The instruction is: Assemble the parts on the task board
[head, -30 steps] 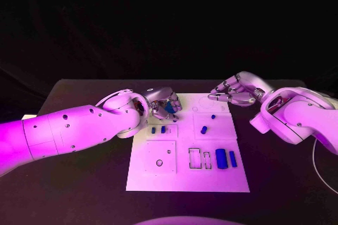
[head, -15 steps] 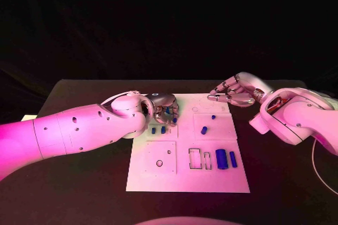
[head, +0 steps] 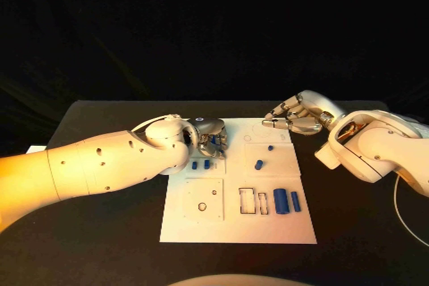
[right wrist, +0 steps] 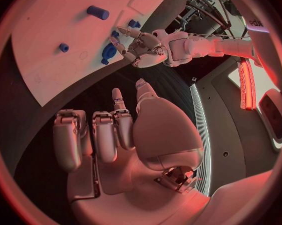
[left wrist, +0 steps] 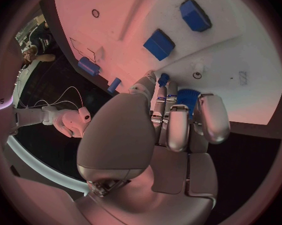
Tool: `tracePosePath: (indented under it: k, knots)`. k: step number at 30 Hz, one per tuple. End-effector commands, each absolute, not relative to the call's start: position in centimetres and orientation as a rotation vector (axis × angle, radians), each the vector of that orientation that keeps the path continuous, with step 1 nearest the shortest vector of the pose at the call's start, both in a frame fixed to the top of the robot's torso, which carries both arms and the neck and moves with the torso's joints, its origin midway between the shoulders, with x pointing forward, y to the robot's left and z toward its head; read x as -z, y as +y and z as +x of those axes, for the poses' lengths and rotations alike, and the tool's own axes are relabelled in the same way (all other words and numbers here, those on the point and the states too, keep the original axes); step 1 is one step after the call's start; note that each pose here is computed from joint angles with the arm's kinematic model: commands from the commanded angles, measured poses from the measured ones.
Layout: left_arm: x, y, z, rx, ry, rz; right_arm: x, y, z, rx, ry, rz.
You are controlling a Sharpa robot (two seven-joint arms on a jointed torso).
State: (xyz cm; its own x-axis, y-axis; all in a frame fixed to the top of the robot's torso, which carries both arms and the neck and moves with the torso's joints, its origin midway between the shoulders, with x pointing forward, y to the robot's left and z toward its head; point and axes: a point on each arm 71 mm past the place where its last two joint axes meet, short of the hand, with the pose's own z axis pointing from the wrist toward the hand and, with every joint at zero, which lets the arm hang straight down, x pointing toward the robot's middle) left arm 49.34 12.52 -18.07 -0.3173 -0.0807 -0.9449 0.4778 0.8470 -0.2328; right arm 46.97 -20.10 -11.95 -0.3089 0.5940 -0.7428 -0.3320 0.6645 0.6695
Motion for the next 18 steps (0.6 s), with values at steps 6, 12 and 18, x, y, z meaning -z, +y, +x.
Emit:
tracePosePath:
  k: [6,12,18]
  knots:
    - [18.19,12.40,49.34,0.554,1.828,0.309,12.00,-19.92,46.89,-0.942,1.652,0.201]
    - [18.33,12.50,49.34,0.536,1.848,0.312,12.01,-19.94,46.90,-0.942,1.653,0.201]
    - [18.33,12.63,49.39,0.526,1.851,0.305,12.02,-19.96,46.91,-0.941,1.654,0.202]
